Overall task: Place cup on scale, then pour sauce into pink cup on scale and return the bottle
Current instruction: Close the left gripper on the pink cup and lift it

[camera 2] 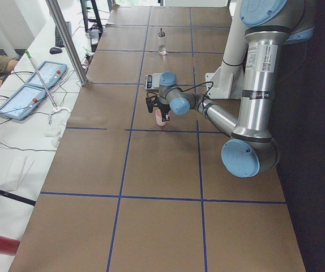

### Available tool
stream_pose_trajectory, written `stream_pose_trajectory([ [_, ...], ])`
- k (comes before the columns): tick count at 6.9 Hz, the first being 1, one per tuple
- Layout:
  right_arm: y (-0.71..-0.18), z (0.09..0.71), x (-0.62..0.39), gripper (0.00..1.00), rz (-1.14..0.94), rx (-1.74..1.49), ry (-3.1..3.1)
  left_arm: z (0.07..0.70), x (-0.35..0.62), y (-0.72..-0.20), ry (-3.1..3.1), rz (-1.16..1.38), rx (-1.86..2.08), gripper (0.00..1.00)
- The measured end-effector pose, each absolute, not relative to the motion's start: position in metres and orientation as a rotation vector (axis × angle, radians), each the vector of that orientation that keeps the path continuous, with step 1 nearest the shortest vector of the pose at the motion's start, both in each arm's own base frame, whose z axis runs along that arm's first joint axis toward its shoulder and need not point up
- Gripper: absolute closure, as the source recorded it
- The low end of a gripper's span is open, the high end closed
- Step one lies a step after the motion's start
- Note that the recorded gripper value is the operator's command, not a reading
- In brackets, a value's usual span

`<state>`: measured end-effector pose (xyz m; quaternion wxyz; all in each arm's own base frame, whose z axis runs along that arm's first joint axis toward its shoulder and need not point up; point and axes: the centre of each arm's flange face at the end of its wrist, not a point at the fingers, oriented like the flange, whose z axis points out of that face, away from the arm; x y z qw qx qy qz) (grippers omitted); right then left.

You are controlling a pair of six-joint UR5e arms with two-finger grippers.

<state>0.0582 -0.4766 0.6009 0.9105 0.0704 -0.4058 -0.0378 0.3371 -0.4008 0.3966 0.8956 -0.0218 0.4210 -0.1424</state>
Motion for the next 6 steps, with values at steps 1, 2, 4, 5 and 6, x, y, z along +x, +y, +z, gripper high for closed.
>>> stream_pose_trajectory([
  [1, -0.477, 0.601, 0.058, 0.00, -0.078, 0.145, -0.836, 0.369, 0.332, -0.397, 0.874, -0.289, -0.063, 1.00],
  [2, -0.478, 0.599, 0.058, 0.00, -0.079, 0.148, -0.835, 0.329, 0.335, -0.400, 0.871, -0.289, -0.075, 1.00],
  [4, -0.478, 0.583, 0.059, 0.00, -0.093, 0.180, -0.829, 0.244, 0.352, -0.414, 0.871, -0.307, -0.103, 1.00],
  [5, -0.476, 0.576, 0.060, 0.00, -0.099, 0.196, -0.807, 0.214, 0.360, -0.417, 0.893, -0.353, -0.138, 1.00],
  [6, -0.475, 0.574, 0.061, 0.00, -0.099, 0.203, -0.774, 0.186, 0.377, -0.420, 0.916, -0.427, -0.190, 1.00],
])
